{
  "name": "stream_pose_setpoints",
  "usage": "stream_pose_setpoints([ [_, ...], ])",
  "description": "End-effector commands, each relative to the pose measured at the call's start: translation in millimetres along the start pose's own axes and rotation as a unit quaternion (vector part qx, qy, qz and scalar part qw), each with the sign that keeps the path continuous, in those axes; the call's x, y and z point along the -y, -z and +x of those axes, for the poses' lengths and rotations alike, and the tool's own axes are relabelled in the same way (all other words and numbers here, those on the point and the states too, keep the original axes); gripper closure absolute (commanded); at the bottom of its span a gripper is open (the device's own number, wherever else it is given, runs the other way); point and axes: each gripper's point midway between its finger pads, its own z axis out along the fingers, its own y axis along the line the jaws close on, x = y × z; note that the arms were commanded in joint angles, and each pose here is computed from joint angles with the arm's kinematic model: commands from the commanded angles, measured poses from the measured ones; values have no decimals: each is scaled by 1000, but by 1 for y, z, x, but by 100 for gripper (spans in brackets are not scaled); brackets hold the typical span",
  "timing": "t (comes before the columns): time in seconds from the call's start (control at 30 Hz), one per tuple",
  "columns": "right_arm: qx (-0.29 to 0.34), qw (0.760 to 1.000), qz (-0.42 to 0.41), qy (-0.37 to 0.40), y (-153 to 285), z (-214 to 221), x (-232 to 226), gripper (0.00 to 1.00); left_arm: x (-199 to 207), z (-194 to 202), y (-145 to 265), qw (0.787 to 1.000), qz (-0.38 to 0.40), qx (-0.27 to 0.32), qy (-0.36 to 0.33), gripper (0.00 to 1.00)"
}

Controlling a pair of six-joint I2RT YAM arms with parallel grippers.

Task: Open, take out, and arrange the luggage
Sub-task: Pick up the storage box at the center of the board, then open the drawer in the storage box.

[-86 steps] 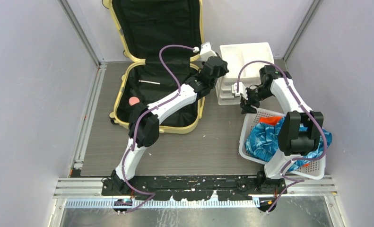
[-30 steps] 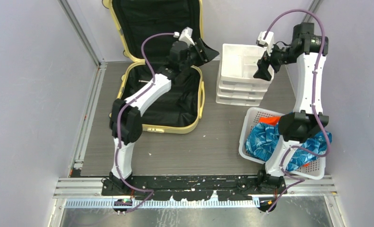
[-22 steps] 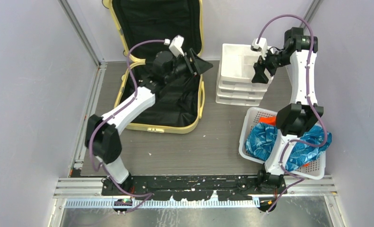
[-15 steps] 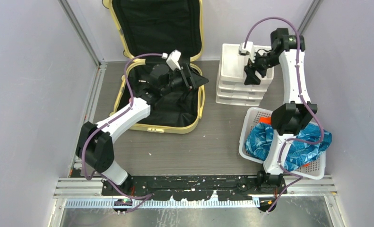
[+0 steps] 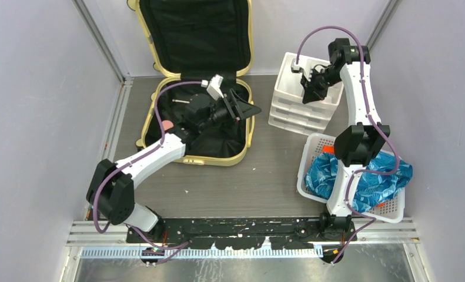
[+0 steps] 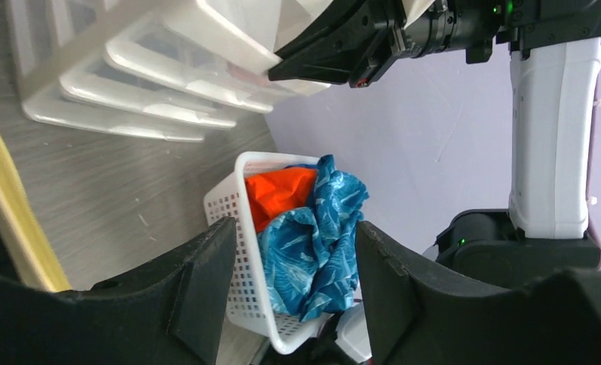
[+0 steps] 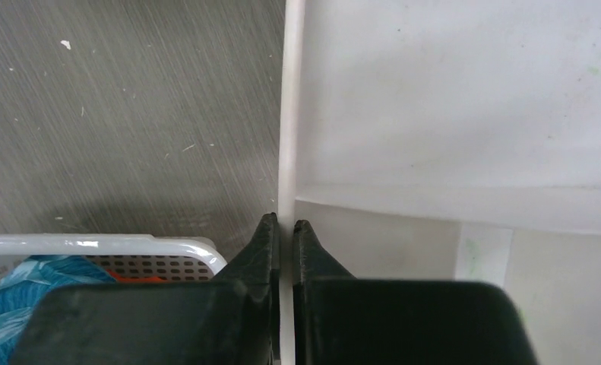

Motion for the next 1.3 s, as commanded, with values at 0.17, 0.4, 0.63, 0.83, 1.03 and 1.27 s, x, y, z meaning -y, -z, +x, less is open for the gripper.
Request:
stream_pose_setpoints([
  [0.17, 101, 982, 145, -73, 49, -67, 40, 99, -5, 14, -53, 996, 9, 42, 83, 47],
  [0.4, 163, 958, 181, -152, 64, -95, 63, 99, -25, 9, -102, 991, 31, 66, 113, 40],
  [0.63, 178, 947, 190, -189, 73, -101, 62, 99, -50, 1, -143, 989, 26, 91, 115, 26],
  [0.83, 193, 940, 191, -208, 84, -104, 58, 99, -64, -7, -171, 984, 41, 108, 134, 22],
  [1.03, 208, 936, 185, -217, 92, -110, 52, 99, -65, -10, -187, 980, 53, 105, 162, 33],
  [1.27, 218, 933, 175, -226, 94, -111, 49, 99, -61, -14, -190, 973, 76, 112, 185, 48],
])
